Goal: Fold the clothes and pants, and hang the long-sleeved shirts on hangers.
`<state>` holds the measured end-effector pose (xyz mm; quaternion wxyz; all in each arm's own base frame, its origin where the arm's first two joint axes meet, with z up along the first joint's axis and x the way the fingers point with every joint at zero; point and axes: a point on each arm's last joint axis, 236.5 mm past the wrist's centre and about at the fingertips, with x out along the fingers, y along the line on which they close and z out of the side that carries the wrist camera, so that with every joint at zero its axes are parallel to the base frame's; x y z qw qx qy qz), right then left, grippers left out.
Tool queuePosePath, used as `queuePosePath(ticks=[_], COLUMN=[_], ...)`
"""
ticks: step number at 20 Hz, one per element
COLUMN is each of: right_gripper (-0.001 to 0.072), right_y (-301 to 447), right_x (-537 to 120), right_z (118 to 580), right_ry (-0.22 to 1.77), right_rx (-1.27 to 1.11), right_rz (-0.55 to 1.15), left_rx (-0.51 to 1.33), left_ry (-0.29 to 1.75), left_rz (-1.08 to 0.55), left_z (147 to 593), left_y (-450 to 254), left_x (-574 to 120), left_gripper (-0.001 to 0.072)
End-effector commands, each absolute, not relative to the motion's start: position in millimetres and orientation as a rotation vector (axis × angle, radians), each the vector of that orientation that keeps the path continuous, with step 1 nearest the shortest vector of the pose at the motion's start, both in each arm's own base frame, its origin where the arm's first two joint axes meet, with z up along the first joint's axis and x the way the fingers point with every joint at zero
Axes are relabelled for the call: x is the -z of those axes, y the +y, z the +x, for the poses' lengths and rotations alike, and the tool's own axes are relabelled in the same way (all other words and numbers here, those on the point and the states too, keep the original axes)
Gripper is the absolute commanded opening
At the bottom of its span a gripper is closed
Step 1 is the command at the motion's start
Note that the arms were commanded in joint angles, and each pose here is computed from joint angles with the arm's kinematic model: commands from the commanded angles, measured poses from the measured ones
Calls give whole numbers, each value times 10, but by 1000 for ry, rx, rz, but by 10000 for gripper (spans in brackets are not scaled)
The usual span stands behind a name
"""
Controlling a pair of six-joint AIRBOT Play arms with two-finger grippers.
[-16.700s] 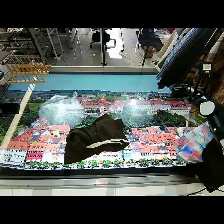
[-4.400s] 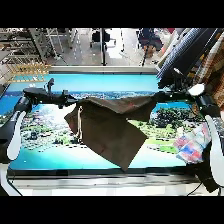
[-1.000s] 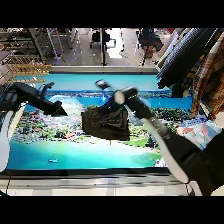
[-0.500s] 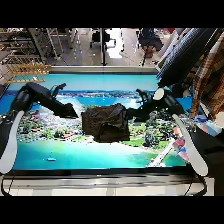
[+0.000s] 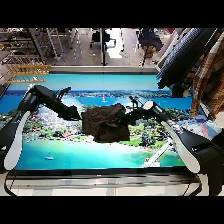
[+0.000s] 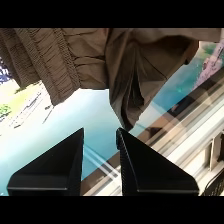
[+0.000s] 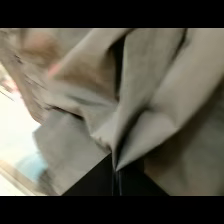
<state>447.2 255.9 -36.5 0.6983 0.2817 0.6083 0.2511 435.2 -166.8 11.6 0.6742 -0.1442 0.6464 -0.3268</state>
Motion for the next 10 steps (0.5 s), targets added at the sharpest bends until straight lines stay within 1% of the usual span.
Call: queuePosePath(ticks=[1,2,3,5,6,7,8,9,10], right_gripper=[11,11,11,14,17,185,430,539,550], right_y=[2902,3062,3244,3476,3532,3612,3702,3764,3809], right_x=[73,-127,-395,-961,-1170,-1274,-1242,-1125,-974], right_z=[4667,4782,4983,5467,5637,5743,5785,5788,5730], right_ry=[1229,1142,996,644,510,423,402,427,481], right_rx=[-633,-672,-699,-650,-610,-581,-578,-588,-613], right_rz=[655,616,563,485,474,473,471,464,441], left_rx=[741,744,747,764,770,770,772,772,771], left_ry=[1463,1465,1467,1480,1484,1482,1478,1471,1457], left_rz=[-324,-322,-321,-319,-314,-314,-310,-306,-302], left_z=[4337,4327,4319,4273,4257,4258,4262,4276,4302], left_y=[-1682,-1693,-1706,-1748,-1771,-1780,-1805,-1836,-1878], left_x=[-100,-101,-102,-114,-114,-114,-113,-108,-106], left_gripper=[243,243,243,243,243,243,243,243,242])
